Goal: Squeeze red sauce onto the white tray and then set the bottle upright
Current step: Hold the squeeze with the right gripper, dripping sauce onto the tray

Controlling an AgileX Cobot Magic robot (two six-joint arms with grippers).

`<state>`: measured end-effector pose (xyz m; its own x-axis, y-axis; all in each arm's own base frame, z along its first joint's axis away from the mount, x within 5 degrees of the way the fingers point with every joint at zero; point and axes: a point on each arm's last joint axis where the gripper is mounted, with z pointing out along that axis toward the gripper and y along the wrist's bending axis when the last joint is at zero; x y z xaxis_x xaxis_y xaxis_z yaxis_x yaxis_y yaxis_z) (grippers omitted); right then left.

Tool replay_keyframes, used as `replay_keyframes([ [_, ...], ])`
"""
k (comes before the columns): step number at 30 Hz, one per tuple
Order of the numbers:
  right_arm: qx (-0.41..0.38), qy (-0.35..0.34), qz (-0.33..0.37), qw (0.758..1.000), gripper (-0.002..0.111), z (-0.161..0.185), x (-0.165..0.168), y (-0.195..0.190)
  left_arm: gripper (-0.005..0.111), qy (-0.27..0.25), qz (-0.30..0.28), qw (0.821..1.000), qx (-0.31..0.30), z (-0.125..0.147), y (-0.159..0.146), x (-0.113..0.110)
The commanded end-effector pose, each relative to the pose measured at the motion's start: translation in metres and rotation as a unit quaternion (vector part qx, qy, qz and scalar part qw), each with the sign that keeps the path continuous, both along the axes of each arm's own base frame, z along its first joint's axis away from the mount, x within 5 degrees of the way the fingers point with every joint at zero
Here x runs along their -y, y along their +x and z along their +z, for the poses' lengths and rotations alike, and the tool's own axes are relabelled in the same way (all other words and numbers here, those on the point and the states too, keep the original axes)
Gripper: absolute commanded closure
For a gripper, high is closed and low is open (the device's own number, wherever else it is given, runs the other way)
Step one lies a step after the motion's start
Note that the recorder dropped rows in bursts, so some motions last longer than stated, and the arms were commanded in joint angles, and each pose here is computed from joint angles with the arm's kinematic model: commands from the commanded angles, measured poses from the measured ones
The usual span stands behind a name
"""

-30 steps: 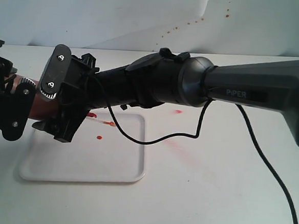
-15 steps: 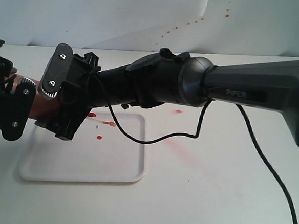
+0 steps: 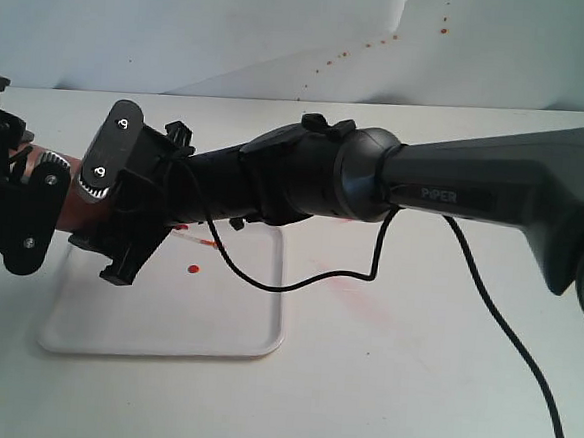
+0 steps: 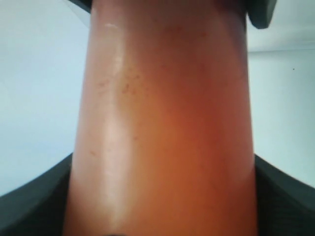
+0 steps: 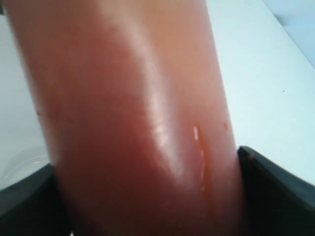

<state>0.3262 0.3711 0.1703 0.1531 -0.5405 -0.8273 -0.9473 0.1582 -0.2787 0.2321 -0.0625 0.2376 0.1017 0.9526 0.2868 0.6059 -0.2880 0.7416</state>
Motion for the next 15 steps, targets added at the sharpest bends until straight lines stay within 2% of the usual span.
replay_keyframes([
  [1, 0.004, 0.008, 0.0, 1.0, 0.08, 0.006, -0.0009, 0.0001, 0.107, -0.012, -0.006, 1.0, 0.012, 0.005, -0.0003, 0.0022],
  [3, 0.004, 0.009, 0.002, 1.0, 0.103, 0.006, -0.001, -0.0003, 0.107, -0.012, -0.006, 1.0, 0.012, 0.005, -0.0003, 0.0022],
  [4, 0.004, 0.009, 0.001, 1.0, 0.108, 0.006, -0.001, -0.0002, 0.107, -0.012, -0.006, 1.0, 0.012, 0.005, -0.0003, 0.0022],
  [15, 0.004, 0.008, 0.0, 1.0, 0.108, 0.006, -0.0009, 0.0001, 0.107, -0.012, -0.006, 1.0, 0.012, 0.005, -0.0003, 0.0022],
])
